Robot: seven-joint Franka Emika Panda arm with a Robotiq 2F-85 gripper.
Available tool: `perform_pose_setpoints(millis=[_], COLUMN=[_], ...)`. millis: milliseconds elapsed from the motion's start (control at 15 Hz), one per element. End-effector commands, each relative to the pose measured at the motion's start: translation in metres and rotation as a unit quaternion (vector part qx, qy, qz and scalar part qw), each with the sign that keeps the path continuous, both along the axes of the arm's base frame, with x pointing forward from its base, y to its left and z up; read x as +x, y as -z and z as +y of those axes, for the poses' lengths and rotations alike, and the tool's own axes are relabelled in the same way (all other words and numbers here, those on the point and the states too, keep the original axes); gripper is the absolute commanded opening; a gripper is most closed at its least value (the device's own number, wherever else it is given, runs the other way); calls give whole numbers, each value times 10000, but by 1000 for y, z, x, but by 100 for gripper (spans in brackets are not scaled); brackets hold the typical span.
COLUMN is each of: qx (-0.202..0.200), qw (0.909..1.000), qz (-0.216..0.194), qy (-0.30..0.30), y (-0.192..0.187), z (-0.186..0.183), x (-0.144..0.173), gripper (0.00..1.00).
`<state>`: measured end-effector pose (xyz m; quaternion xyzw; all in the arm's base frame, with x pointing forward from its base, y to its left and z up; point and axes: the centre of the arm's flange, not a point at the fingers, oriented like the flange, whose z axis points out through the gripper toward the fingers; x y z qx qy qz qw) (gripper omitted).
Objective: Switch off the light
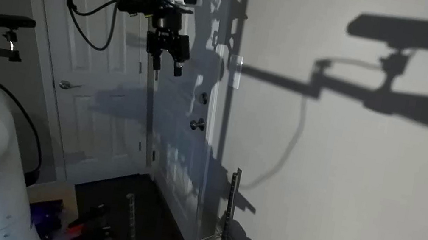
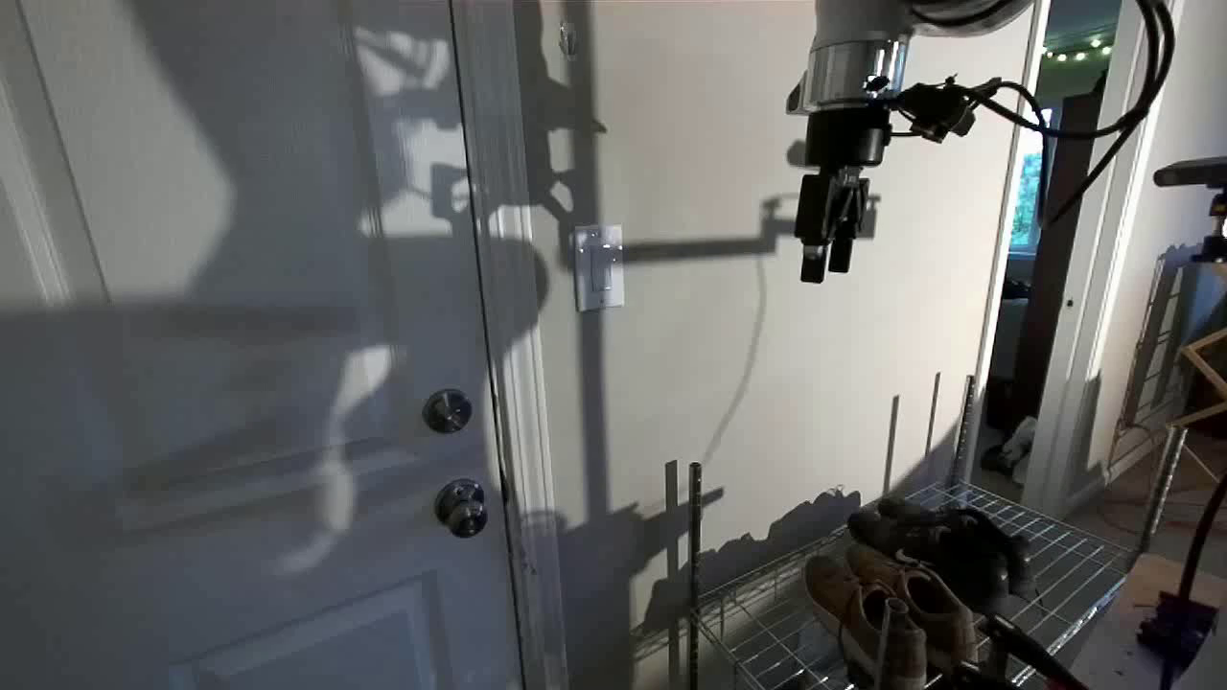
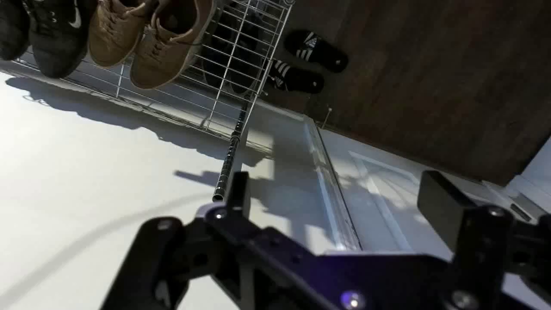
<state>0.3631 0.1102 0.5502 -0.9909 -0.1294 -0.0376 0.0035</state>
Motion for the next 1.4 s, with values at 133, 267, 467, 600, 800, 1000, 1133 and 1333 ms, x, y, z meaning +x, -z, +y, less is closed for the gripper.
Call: perform_pose_setpoints(millis=[133, 267, 467, 600, 800, 1000, 1133, 1333], qx=[0, 0, 0, 0, 0, 0, 42, 70], qw=[10000, 10000, 10000, 10000, 10000, 10000, 10000, 9999], qz=[0, 0, 0, 0, 0, 0, 1, -93], qy=[0, 0, 0, 0, 0, 0, -35, -1], y=[0, 0, 0, 0, 0, 0, 1, 8], z=[0, 0, 0, 0, 0, 0, -1, -3], x=[0, 0, 0, 0, 0, 0, 1, 5], gripper=[100, 100, 100, 100, 100, 100, 74, 54])
